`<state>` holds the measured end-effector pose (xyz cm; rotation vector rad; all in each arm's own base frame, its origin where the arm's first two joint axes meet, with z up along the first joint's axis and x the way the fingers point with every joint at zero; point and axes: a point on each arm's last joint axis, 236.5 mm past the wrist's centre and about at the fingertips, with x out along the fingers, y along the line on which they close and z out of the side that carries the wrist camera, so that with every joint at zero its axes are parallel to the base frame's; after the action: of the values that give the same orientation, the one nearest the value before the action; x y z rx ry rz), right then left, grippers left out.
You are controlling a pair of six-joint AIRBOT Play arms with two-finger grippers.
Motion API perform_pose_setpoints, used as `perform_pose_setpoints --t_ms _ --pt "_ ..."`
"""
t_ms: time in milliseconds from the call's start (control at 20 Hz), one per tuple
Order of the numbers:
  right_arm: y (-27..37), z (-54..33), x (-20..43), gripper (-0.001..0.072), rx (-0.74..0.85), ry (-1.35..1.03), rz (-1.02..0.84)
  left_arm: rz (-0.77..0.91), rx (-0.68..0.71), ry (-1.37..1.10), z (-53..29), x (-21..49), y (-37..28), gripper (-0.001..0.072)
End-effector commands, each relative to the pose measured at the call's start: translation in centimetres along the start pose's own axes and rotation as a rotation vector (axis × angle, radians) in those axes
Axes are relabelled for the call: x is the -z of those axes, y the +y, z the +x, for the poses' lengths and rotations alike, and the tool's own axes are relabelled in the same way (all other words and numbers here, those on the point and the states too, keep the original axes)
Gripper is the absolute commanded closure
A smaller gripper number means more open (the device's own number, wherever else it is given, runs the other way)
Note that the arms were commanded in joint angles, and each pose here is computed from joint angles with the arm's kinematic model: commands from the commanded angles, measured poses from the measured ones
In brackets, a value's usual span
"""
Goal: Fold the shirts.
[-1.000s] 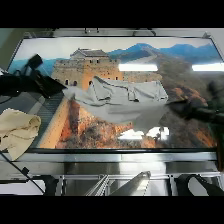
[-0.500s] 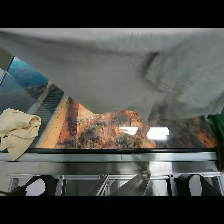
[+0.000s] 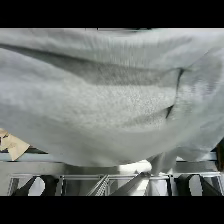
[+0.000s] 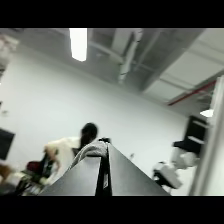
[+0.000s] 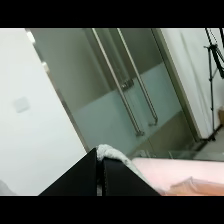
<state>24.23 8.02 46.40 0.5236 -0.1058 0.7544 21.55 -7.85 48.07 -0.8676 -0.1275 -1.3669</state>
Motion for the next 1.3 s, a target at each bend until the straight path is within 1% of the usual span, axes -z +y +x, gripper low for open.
perform_pose_setpoints --t_ms 0,150,300,550,650,750,800,850,900,950,1000,1050,1100,1150,1200,1250 --pt "-5.0 -0.2 4.9 0.0697 0.190 0.192 0.003 0.008 -0.459 0.114 -2.2 2.9 8.7 0.0689" --pt "-10.2 -0.4 9.9 0.0697 0.271 0.299 0.099 -0.072 -0.722 0.163 -6.7 5.8 16.0 0.0689" --pt "-16.7 0.7 15.2 0.0697 0.309 0.343 0.167 -0.195 -0.918 0.177 -11.9 9.6 24.1 0.0688" --pt "-29.5 4.9 24.4 0.0697 0.432 0.397 0.225 -0.253 -1.115 0.255 -18.2 16.6 38.4 0.0688" --pt "-33.1 6.9 26.6 0.0697 0.441 0.372 0.258 -0.321 -1.135 0.297 -19.3 18.8 43.3 0.0688" --pt "-35.2 8.6 26.7 0.0688 0.424 0.325 0.325 -0.378 -1.071 0.349 -18.7 19.6 46.2 0.0688" --pt "-35.7 9.0 26.1 0.0573 0.412 0.317 0.320 -0.394 -1.026 0.372 -18.0 19.4 46.9 0.0687" --pt "-35.9 9.3 24.8 0.0392 0.399 0.301 0.306 -0.402 -0.984 0.383 -17.5 18.5 47.4 0.0634" --pt "-35.9 9.3 23.4 0.0382 0.384 0.284 0.290 -0.413 -0.954 0.383 -17.0 17.4 47.7 0.0406" --pt "-35.7 8.8 22.1 0.0382 0.367 0.272 0.282 -0.435 -0.935 0.371 -16.9 16.1 47.8 0.0227" --pt "-35.5 7.8 21.2 0.0382 0.355 0.273 0.302 -0.452 -0.920 0.361 -17.1 15.0 47.7 0.0026" --pt "-35.6 6.4 21.0 0.0383 0.361 0.297 0.341 -0.479 -0.915 0.345 -17.7 13.8 47.4 -0.0010" --pt "-35.8 4.3 21.3 0.0397 0.377 0.341 0.407 -0.510 -0.909 0.342 -18.6 12.9 46.9 -0.0010" --pt "-35.7 2.3 22.0 0.0463 0.385 0.401 0.459 -0.546 -0.903 0.349 -19.5 12.4 46.2 -0.0010" --pt "-35.3 -0.1 23.1 0.0490 0.385 0.476 0.505 -0.593 -0.921 0.379 -21.1 12.4 45.3 -0.0009" --pt "-34.7 -2.3 24.2 0.0489 0.385 0.542 0.550 -0.646 -0.960 0.424 -23.0 13.2 44.4 -0.0008"
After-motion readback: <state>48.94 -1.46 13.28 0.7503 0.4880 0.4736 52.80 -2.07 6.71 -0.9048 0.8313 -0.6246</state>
